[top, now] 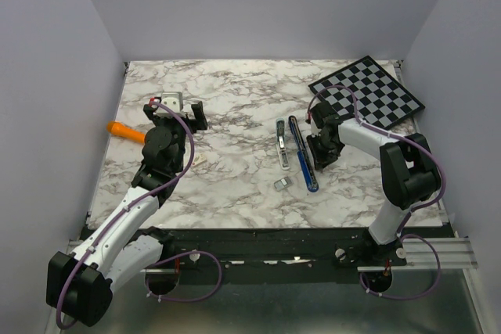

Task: Load the staples into the stapler

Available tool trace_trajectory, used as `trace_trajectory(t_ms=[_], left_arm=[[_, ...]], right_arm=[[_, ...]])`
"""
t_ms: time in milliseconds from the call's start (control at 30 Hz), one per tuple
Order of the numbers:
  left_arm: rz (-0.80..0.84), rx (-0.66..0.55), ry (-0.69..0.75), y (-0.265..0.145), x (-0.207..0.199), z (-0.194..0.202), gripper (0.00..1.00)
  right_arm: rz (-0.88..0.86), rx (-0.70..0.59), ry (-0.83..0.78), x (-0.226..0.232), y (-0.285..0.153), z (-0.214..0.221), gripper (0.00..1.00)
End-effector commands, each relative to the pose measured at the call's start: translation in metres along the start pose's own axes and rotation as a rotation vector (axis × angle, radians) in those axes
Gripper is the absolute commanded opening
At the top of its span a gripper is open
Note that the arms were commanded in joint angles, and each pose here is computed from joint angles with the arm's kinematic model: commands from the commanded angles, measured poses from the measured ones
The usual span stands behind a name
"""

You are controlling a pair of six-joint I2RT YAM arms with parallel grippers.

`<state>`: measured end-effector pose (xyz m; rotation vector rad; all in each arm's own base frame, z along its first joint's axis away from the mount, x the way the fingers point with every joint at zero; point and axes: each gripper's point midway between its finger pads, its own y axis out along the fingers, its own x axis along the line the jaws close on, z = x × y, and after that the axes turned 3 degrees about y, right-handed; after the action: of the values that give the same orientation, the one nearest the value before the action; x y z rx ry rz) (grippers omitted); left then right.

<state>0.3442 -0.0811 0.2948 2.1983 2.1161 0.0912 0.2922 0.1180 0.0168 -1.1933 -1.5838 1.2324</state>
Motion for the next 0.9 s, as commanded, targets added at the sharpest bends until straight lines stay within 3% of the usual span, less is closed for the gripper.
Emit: trace_trajectory(t_ms=[0,733,867], left_arm=[[0.019,0.005,-0.011,0.0001,-0.0035,0.0015,0.99],[0.017,-0.009,-0.019,-0.0025,-0.0022,-0.0041,0.99],[0.019,-0.012,-0.022,-0.0029,-0.0023,-0.0048,0.99]], right_arm=[[0.077,0.018,0.042,-0.0142,-0.0039,0.005,0.37],[0.139,-0.031,0.26,-0.0201,-0.0095,-0.0007,0.37],[0.106,-0.045,0.235,-0.0157,-0.0127,-0.0033,0.44]])
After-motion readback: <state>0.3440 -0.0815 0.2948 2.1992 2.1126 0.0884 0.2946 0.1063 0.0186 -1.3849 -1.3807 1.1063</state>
